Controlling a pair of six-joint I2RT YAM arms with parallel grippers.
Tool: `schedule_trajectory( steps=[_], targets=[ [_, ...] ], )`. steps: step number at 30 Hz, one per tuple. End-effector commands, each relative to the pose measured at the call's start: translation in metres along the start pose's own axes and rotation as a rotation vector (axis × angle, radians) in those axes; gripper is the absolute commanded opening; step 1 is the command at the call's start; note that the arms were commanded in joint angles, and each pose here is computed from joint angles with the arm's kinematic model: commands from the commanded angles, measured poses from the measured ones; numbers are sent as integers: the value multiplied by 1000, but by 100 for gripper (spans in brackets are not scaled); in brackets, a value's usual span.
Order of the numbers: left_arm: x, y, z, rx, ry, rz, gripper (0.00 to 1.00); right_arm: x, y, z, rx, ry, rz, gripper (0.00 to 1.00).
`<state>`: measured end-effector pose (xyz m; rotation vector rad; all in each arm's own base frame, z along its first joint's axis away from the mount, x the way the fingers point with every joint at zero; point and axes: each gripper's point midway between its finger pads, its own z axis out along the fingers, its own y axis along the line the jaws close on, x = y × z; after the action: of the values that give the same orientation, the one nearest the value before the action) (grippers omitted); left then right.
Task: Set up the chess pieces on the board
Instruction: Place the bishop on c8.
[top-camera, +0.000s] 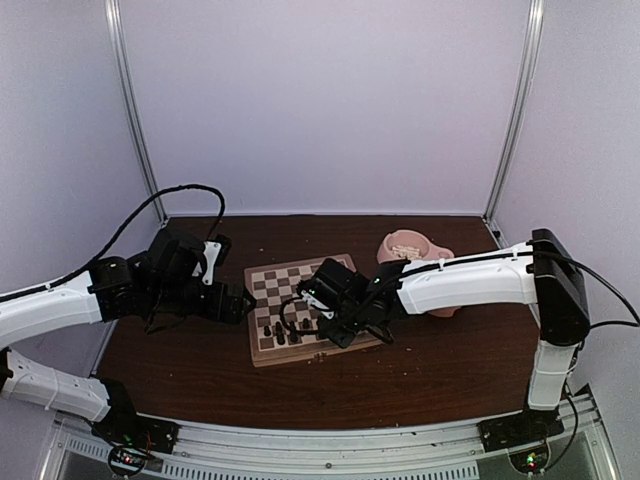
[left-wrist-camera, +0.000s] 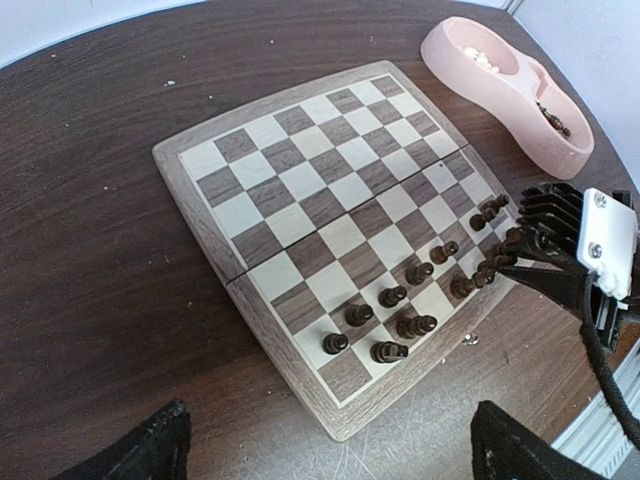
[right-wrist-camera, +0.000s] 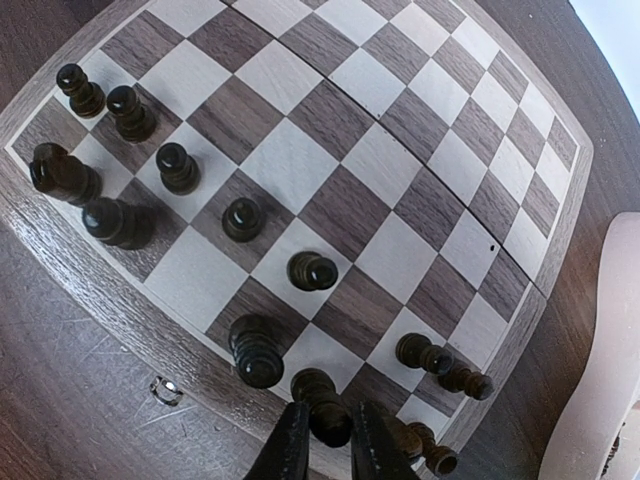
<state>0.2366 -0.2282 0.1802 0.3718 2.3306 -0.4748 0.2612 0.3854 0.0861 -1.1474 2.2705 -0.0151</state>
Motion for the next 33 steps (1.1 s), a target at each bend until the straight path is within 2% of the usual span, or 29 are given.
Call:
schedule_trajectory(
  steps=[1, 33],
  targets=[
    [-8, -2, -1, 13, -26, 0, 98, -7, -5, -3, 27, -20, 4, 18],
    [-9, -3, 4, 17, -10, 2, 98, -8, -6, 3, 26, -27, 9, 19]
  ],
)
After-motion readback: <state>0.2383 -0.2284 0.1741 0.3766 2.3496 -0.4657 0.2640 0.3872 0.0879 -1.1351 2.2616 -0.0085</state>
